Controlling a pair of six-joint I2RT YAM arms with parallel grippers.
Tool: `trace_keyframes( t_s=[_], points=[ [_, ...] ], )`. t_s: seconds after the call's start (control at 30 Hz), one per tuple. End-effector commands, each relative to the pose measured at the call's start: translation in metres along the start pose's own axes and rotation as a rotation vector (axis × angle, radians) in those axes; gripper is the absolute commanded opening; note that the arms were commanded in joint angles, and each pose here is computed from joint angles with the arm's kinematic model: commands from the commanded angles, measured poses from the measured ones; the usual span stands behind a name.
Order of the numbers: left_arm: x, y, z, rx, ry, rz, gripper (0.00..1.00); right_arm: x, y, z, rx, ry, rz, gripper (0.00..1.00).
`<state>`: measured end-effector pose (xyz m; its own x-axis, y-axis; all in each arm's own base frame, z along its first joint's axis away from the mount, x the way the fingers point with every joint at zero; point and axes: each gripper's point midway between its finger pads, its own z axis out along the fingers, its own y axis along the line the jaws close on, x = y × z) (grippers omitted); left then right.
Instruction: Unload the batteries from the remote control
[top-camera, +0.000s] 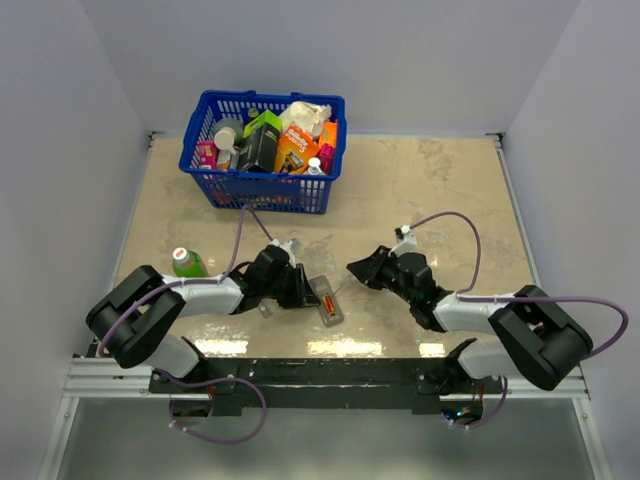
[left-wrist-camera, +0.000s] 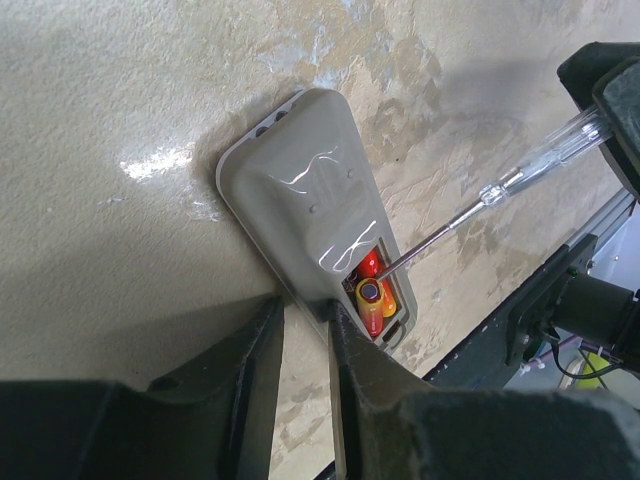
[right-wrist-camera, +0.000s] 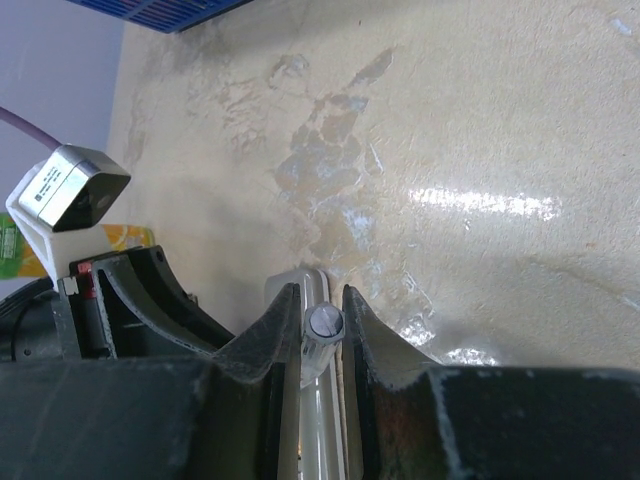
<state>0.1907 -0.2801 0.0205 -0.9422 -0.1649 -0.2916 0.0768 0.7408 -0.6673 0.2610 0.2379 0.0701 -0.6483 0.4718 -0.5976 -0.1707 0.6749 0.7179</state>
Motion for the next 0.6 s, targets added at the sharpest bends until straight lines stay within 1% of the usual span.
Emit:
trace_keyframes(
  t_s=[0.0, 0.13, 0.33, 0.57],
  points=[
    [-0.002, 0.004, 0.008, -0.043, -0.029, 0.043, 0.29, 0.035, -0.048, -0.011, 0.146, 0.134, -0.096, 0.00],
    [-0.002, 0.006, 0.008, -0.053, -0.029, 0.047, 0.29, 0.028, -0.037, -0.013, 0.121, 0.136, -0.115, 0.00],
    [-0.003, 0.005, 0.009, -0.048, -0.031, 0.046, 0.29, 0.015, 0.006, -0.019, -0.034, 0.136, -0.144, 0.00],
    [-0.001, 0.006, 0.011, -0.056, -0.020, 0.047, 0.30, 0.007, 0.017, -0.027, -0.065, 0.120, -0.177, 0.00]
  ],
)
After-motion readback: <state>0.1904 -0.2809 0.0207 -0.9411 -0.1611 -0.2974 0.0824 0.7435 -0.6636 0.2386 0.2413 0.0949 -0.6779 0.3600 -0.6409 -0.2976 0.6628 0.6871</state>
